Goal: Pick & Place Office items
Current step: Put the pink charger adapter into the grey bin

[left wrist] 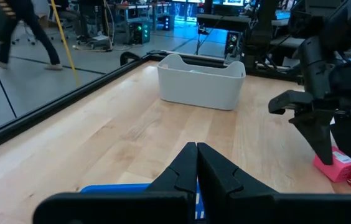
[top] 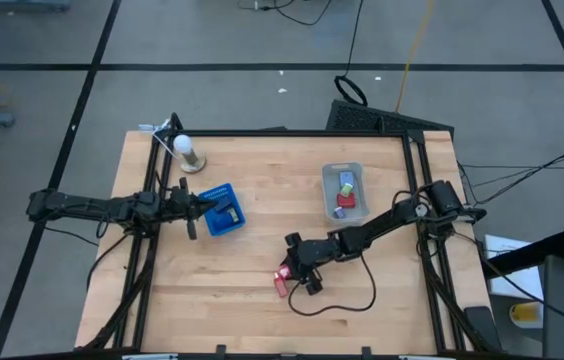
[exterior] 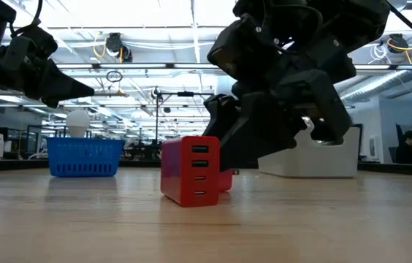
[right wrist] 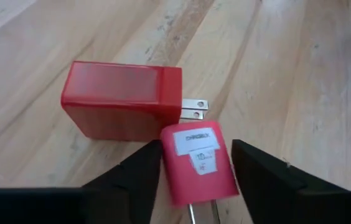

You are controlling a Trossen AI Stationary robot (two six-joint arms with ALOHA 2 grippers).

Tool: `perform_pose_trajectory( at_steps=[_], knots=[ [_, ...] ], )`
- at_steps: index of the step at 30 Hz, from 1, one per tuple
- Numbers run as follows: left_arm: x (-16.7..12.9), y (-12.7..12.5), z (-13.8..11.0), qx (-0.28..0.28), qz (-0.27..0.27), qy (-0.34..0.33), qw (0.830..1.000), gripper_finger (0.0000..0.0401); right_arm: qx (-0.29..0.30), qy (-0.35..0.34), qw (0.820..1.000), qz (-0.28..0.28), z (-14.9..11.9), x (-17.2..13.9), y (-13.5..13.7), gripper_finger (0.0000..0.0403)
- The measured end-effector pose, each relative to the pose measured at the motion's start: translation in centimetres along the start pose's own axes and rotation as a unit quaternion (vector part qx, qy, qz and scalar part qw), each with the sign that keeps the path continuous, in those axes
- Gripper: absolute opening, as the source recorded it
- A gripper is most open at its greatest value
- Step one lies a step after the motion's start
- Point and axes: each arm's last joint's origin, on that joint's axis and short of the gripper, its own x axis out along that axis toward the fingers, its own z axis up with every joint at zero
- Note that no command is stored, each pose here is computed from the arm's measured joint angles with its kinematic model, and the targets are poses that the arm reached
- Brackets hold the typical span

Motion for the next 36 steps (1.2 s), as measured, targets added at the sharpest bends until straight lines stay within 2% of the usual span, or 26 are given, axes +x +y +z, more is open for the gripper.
perform_pose_trajectory(
  at_steps=[5,10,15,21,26,32,36],
  knots=[
    [0.0,0.0,0.0,-0.001,0.0,0.0,1.0,0.001,0.026,0.008,1.0,0.01,-0.1,-0.1,-0.1,0.0136],
    [0.0,0.0,0.0,-0.002,0.0,0.001,1.0,0.001,0.044,0.006,0.999,0.006,-0.1,-0.1,-0.3,0.0136],
    [0.0,0.0,0.0,-0.007,0.0,0.001,1.0,0.001,0.073,-0.03,0.997,-0.011,1.0,-0.8,-0.6,0.0136],
    [0.0,0.0,0.0,-0.007,0.0,0.002,1.0,0.001,0.061,-0.08,0.993,-0.065,4.5,-5.2,-1.2,0.0136],
    [0.0,0.0,-0.1,-0.004,0.0,0.002,1.0,0.001,0.063,-0.184,0.978,-0.08,6.6,-10.6,-1.4,0.0136],
    [0.0,0.0,-0.1,-0.004,0.0,0.002,1.0,0.001,0.078,-0.257,0.957,-0.108,3.9,-16.3,-1.6,0.0136],
    [0.0,0.0,-0.1,-0.004,0.0,0.002,1.0,0.001,0.109,-0.29,0.94,-0.146,0.0,-18.8,-1.3,0.0136]
  ],
)
